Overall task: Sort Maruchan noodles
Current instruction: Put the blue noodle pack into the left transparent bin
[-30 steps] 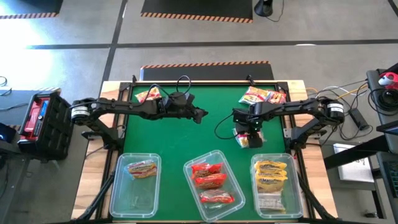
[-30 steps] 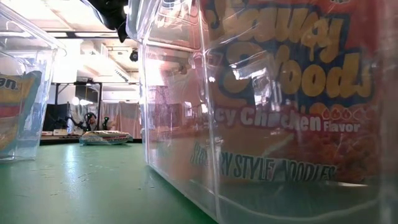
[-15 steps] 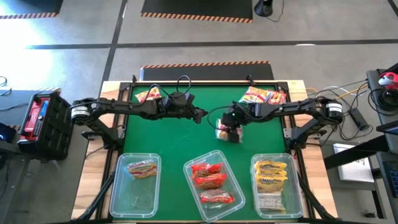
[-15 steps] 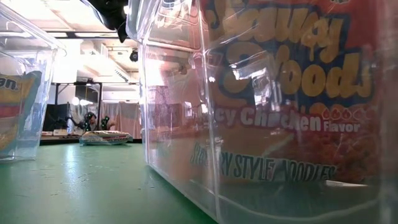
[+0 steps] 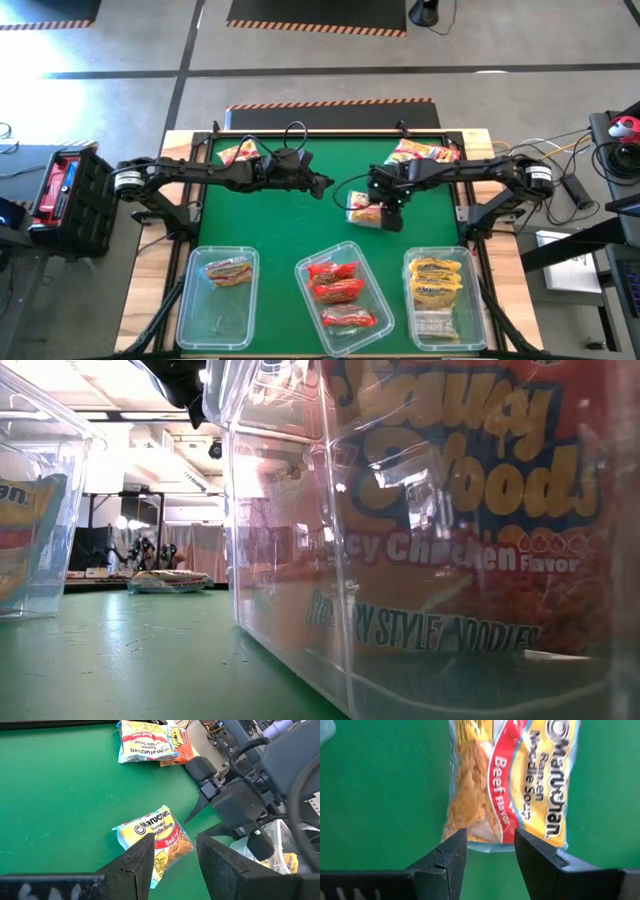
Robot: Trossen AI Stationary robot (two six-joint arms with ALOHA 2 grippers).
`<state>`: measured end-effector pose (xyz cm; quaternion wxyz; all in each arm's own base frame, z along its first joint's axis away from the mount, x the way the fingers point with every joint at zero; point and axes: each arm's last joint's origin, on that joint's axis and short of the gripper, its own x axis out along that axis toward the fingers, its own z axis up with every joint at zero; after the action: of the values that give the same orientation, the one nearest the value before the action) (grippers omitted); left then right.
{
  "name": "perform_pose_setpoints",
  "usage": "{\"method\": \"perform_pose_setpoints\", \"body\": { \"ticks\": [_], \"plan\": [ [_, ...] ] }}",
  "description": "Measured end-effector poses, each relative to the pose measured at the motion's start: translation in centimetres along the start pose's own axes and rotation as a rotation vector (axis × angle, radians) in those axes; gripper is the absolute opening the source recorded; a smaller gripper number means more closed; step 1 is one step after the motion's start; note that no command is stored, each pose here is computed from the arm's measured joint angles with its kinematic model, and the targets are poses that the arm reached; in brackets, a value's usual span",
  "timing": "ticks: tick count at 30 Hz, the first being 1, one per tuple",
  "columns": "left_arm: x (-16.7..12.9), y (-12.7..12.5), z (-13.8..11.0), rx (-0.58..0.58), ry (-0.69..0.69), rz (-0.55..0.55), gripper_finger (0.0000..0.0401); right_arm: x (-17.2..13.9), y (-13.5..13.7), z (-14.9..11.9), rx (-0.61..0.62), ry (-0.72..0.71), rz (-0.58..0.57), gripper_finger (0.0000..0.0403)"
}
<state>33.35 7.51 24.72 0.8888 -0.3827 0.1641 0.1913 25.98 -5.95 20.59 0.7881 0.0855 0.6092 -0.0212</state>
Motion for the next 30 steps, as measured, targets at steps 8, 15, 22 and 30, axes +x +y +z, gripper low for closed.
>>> {"method": "perform_pose_setpoints", "body": {
  "ticks": [8,15,22,30],
  "plan": [
    [0.0,0.0,0.0,-0.002,0.005,0.003,0.0130,3.2,-0.8,-0.3,-0.013,0.008,-0.035,0.0153],
    [0.0,0.0,-0.1,-0.011,0.007,0.001,0.0130,5.1,-1.2,1.2,-0.058,-0.072,-0.046,0.0153],
    [0.0,0.0,-0.1,-0.010,0.008,0.001,0.0130,5.7,-1.6,3.6,-0.206,-0.293,-0.088,0.0153],
    [0.0,0.3,-0.5,-0.001,0.046,0.036,0.0130,4.7,-1.7,4.8,-0.139,-0.318,-0.116,0.0153]
  ]
}}
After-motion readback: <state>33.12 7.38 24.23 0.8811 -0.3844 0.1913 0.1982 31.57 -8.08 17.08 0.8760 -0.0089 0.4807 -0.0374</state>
